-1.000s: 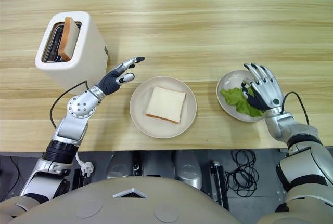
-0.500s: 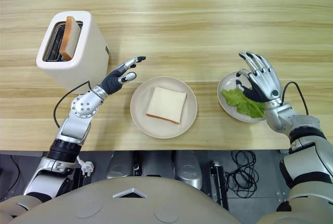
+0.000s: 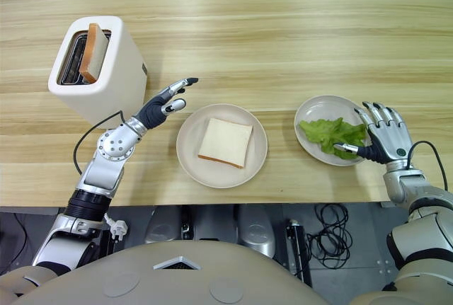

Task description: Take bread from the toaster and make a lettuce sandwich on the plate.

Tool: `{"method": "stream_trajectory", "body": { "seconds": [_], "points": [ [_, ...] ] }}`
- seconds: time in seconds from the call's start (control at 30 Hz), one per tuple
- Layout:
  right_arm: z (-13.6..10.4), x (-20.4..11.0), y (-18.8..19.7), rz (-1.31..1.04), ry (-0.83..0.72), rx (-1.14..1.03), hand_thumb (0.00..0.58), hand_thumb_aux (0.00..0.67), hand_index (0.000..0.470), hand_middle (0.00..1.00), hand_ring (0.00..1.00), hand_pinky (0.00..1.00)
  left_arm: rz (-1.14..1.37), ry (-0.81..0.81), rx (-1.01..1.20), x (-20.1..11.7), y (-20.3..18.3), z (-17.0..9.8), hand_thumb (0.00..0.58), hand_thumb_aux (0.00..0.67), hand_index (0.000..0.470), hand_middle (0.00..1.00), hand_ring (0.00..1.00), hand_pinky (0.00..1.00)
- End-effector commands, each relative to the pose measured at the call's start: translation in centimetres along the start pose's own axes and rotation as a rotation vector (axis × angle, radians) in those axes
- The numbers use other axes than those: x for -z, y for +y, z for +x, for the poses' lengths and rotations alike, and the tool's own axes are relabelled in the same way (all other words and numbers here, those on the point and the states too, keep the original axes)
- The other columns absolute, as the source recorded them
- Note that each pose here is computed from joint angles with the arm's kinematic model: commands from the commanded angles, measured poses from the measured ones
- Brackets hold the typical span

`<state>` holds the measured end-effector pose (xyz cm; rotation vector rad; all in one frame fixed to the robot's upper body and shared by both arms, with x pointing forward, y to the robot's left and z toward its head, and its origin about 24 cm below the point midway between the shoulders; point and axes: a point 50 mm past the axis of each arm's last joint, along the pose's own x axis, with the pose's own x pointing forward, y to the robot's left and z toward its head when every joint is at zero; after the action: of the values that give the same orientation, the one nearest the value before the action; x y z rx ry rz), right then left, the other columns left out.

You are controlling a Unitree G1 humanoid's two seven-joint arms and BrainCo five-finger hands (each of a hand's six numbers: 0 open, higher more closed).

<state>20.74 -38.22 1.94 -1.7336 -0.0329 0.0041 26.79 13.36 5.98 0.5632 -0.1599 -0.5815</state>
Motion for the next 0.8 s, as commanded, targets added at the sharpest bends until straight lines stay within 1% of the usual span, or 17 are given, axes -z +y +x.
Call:
{"method": "stream_trajectory", "body": {
  "seconds": [0.03, 0.13, 0.17, 0.2, 0.23, 0.27, 0.3, 0.6, 0.8],
  "points": [
    [-0.4, 0.0, 0.5, -0.018, 0.000, -0.040, 0.000, 0.000, 0.000, 0.00, 0.00, 0.00, -0.017, 0.008, 0.029, 0.3, -0.5, -0.2, 0.000, 0.000, 0.000, 0.00, 0.00, 0.00],
    [-0.3, -0.2, 0.6, -0.018, -0.004, -0.050, 0.000, 0.000, 0.000, 0.00, 0.00, 0.00, -0.016, 0.012, 0.029, 0.4, -0.6, -0.3, 0.000, 0.000, 0.000, 0.00, 0.00, 0.00],
    [-0.3, -0.3, 0.7, -0.019, -0.007, -0.064, 0.493, 0.410, 0.281, 0.00, 0.00, 0.00, -0.015, 0.016, 0.028, 0.4, -0.6, -0.3, 0.000, 0.000, 0.000, 0.00, 0.00, 0.00],
    [-0.2, -0.3, 0.8, -0.021, -0.011, -0.073, 0.543, 0.502, 0.345, 0.00, 0.00, 0.00, -0.015, 0.018, 0.026, 0.5, -0.5, -0.3, 0.000, 0.000, 0.000, 0.00, 0.00, 0.00],
    [-0.2, -0.4, 0.8, -0.019, -0.012, -0.079, 0.560, 0.547, 0.375, 0.00, 0.00, 0.00, -0.015, 0.020, 0.026, 0.5, -0.5, -0.3, 0.000, 0.000, 0.000, 0.00, 0.00, 0.00],
    [-0.2, -0.4, 0.9, -0.016, -0.010, -0.086, 0.560, 0.547, 0.375, 0.00, 0.00, 0.00, -0.014, 0.021, 0.025, 0.5, -0.5, -0.3, 0.000, 0.000, 0.000, 0.00, 0.00, 0.00],
    [-0.2, -0.4, 1.0, -0.014, -0.008, -0.091, 0.580, 0.670, 0.460, 0.00, 0.00, 0.00, -0.015, 0.022, 0.024, 0.5, -0.5, -0.3, 0.000, 0.000, 0.000, 0.00, 0.00, 0.00],
    [-0.2, -0.9, 1.3, -0.003, -0.022, -0.110, 0.580, 0.670, 0.460, 0.00, 0.00, 0.00, -0.013, 0.030, 0.017, 0.8, -0.4, -0.4, 0.000, 0.000, 0.000, 0.00, 0.00, 0.00],
    [0.9, -1.4, 0.4, 0.020, -0.058, -0.030, 0.580, 0.670, 0.460, 0.00, 0.00, 0.00, -0.011, 0.036, 0.014, 0.9, -0.3, -0.4, 0.000, 0.000, 0.000, 0.00, 0.00, 0.00]
  ]
}}
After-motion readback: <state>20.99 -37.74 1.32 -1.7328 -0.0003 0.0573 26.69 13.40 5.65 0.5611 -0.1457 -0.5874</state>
